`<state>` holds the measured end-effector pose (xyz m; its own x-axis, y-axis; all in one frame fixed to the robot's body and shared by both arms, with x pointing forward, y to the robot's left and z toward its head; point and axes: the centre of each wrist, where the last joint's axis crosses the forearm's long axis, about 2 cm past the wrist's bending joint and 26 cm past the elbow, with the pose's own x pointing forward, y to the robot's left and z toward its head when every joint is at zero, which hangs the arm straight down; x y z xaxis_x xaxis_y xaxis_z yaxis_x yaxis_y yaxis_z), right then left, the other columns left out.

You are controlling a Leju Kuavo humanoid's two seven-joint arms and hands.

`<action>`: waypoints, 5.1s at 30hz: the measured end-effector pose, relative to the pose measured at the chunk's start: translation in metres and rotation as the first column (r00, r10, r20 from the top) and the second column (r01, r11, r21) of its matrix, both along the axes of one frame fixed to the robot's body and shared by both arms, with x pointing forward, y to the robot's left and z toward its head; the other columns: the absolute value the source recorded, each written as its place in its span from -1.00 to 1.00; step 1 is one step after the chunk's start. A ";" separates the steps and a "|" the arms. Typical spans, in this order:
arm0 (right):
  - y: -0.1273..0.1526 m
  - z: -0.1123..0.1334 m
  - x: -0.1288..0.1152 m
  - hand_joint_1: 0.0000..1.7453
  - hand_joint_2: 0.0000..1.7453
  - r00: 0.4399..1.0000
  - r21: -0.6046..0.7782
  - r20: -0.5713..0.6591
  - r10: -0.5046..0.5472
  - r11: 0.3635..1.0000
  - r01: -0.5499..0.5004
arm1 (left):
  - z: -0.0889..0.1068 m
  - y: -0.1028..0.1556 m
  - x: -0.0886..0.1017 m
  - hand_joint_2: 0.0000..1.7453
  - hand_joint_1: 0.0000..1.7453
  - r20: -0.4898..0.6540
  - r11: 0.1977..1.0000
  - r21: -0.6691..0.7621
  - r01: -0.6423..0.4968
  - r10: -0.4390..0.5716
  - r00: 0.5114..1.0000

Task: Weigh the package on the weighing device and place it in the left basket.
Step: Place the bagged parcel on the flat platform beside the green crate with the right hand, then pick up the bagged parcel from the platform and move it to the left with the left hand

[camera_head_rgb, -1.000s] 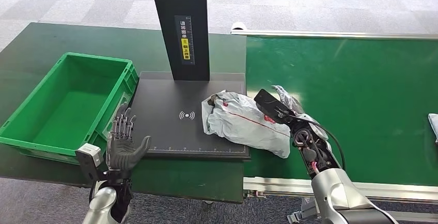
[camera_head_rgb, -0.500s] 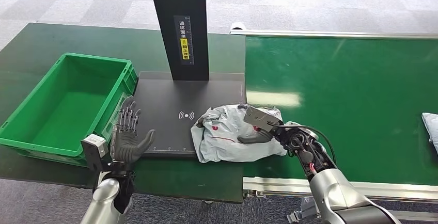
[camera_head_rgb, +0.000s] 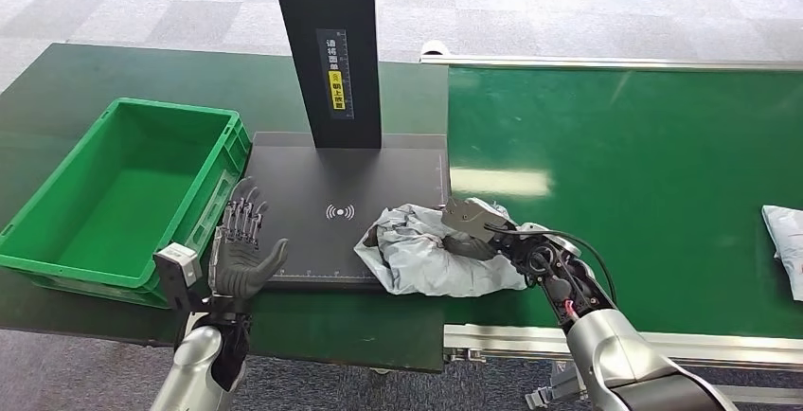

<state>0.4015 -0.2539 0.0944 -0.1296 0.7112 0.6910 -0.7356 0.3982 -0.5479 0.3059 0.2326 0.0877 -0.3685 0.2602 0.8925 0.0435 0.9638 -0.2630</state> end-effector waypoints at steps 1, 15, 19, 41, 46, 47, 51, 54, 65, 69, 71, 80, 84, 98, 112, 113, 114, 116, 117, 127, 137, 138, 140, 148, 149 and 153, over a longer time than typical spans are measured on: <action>0.001 0.001 0.001 1.00 1.00 1.000 -0.020 0.008 -0.003 1.000 0.003 | 0.000 0.000 0.000 1.00 -1.00 -0.002 1.000 -0.013 0.006 -0.006 1.000; 0.015 0.002 0.001 1.00 1.00 0.960 -0.177 0.255 -0.116 0.970 0.164 | 0.001 0.021 -0.012 1.00 -1.00 0.000 0.985 -0.123 -0.123 0.124 0.992; 0.015 0.002 0.000 1.00 1.00 0.949 -0.167 0.285 -0.133 0.968 0.186 | -0.001 0.028 -0.021 1.00 -1.00 0.003 0.979 -0.130 -0.157 0.159 0.987; 0.056 0.105 0.041 1.00 1.00 0.312 0.087 0.934 -0.174 0.958 0.273 | 0.026 0.016 -0.019 1.00 -1.00 0.105 0.900 -0.222 -0.376 0.406 0.908; 0.096 0.119 0.045 1.00 1.00 0.347 -0.262 0.916 0.201 0.956 0.136 | 0.030 0.001 -0.008 1.00 -1.00 0.115 0.923 -0.232 -0.308 0.340 0.933; 0.102 0.116 0.043 1.00 1.00 0.350 -0.300 0.904 0.244 0.947 0.116 | 0.030 -0.001 -0.007 1.00 -1.00 0.116 0.925 -0.231 -0.301 0.333 0.936; 0.115 0.112 0.039 1.00 1.00 0.349 -0.358 0.884 0.311 0.930 0.078 | 0.028 -0.005 -0.006 1.00 -1.00 0.107 0.930 -0.227 -0.290 0.320 0.941; 0.116 0.109 0.038 1.00 1.00 0.352 -0.390 0.870 0.344 0.918 0.068 | 0.027 -0.006 -0.005 1.00 -1.00 0.103 0.932 -0.224 -0.284 0.313 0.944; 0.156 0.073 0.010 -0.08 1.00 0.535 -0.680 0.558 0.634 0.719 -0.143 | 0.027 -0.007 -0.003 1.00 -1.00 0.101 0.934 -0.235 -0.269 0.299 0.949; 0.158 0.069 0.007 -1.00 1.00 0.551 -0.683 0.571 0.609 0.724 -0.094 | 0.026 -0.006 -0.002 1.00 -1.00 0.100 0.936 -0.232 -0.265 0.294 0.951; 0.156 0.069 0.007 -1.00 1.00 0.529 -0.658 0.618 0.582 0.751 -0.057 | 0.025 -0.006 -0.002 1.00 -1.00 0.099 0.937 -0.231 -0.261 0.290 0.952; 0.140 0.071 0.013 -1.00 1.00 0.429 -0.546 0.763 0.483 0.837 0.030 | 0.024 -0.007 -0.002 1.00 -1.00 0.106 0.942 -0.231 -0.244 0.274 0.956; 0.137 0.070 0.014 -1.00 1.00 0.431 -0.547 0.764 0.481 0.837 0.035 | 0.024 -0.007 -0.002 1.00 -1.00 0.106 0.942 -0.231 -0.244 0.274 0.956; 0.109 0.083 0.028 -1.00 1.00 0.414 -0.129 0.908 0.067 0.984 0.123 | 0.024 -0.007 -0.003 1.00 -1.00 0.111 0.949 -0.218 -0.229 0.257 0.960; 0.043 0.048 0.004 -1.00 1.00 0.693 0.785 0.292 -0.659 0.579 0.219 | 0.012 0.003 -0.014 1.00 -1.00 0.085 0.985 -0.095 -0.146 0.154 0.984; 0.032 0.043 -0.002 -1.00 1.00 0.694 0.800 0.259 -0.672 0.552 0.236 | 0.009 0.002 -0.017 1.00 -1.00 0.076 0.990 -0.081 -0.113 0.119 0.990; 0.020 0.039 -0.009 -1.00 1.00 0.697 0.809 0.233 -0.678 0.532 0.248 | 0.007 0.002 -0.019 1.00 -1.00 0.067 0.995 -0.062 -0.074 0.078 0.995; 0.002 0.029 -0.025 -1.00 1.00 0.711 0.812 0.203 -0.674 0.521 0.262 | 0.003 -0.002 -0.024 1.00 -1.00 0.050 1.000 -0.007 0.000 0.001 0.999; -0.004 0.024 -0.033 -1.00 1.00 0.719 0.808 0.195 -0.667 0.525 0.268 | 0.001 -0.005 -0.026 1.00 -1.00 0.039 0.999 0.029 0.030 -0.031 0.999; -0.018 -0.019 -0.099 -1.00 1.00 0.786 0.725 0.128 -0.605 0.597 0.342 | -0.007 -0.023 -0.039 1.00 -1.00 -0.028 0.909 0.412 0.065 -0.059 0.998; -0.011 -0.037 -0.121 -1.00 1.00 0.831 0.693 0.088 -0.549 0.633 0.345 | 0.008 -0.034 -0.026 1.00 -1.00 0.062 0.822 0.569 -0.011 -0.029 0.998; -0.010 -0.037 -0.121 -1.00 1.00 0.833 0.695 0.086 -0.547 0.632 0.343 | 0.009 -0.034 -0.025 1.00 -1.00 0.073 0.803 0.595 -0.030 -0.018 0.997; -0.009 -0.038 -0.122 -1.00 1.00 0.837 0.699 0.081 -0.541 0.629 0.339 | 0.015 -0.037 -0.019 1.00 -1.00 0.124 0.726 0.681 -0.097 0.016 0.992; 0.006 -0.043 -0.122 -1.00 1.00 0.858 0.700 0.093 -0.505 0.646 0.304 | 0.060 -0.088 0.037 1.00 -1.00 0.144 0.277 0.954 -0.115 -0.088 0.986; 0.007 -0.043 -0.120 -1.00 1.00 0.860 0.698 0.096 -0.501 0.650 0.300 | 0.062 -0.096 0.044 1.00 -1.00 0.070 0.227 0.973 -0.043 -0.111 0.991; 0.010 -0.044 -0.118 -1.00 1.00 0.864 0.690 0.100 -0.494 0.659 0.298 | 0.057 -0.117 0.059 1.00 -1.00 -0.140 0.062 0.987 0.149 -0.131 0.981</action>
<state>0.2838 -0.2438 0.0509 -0.1815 0.1416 0.9731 -0.2936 0.9366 -0.1911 0.3654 0.1156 0.1449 -0.4302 -0.8188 0.3802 0.2181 0.3144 0.9239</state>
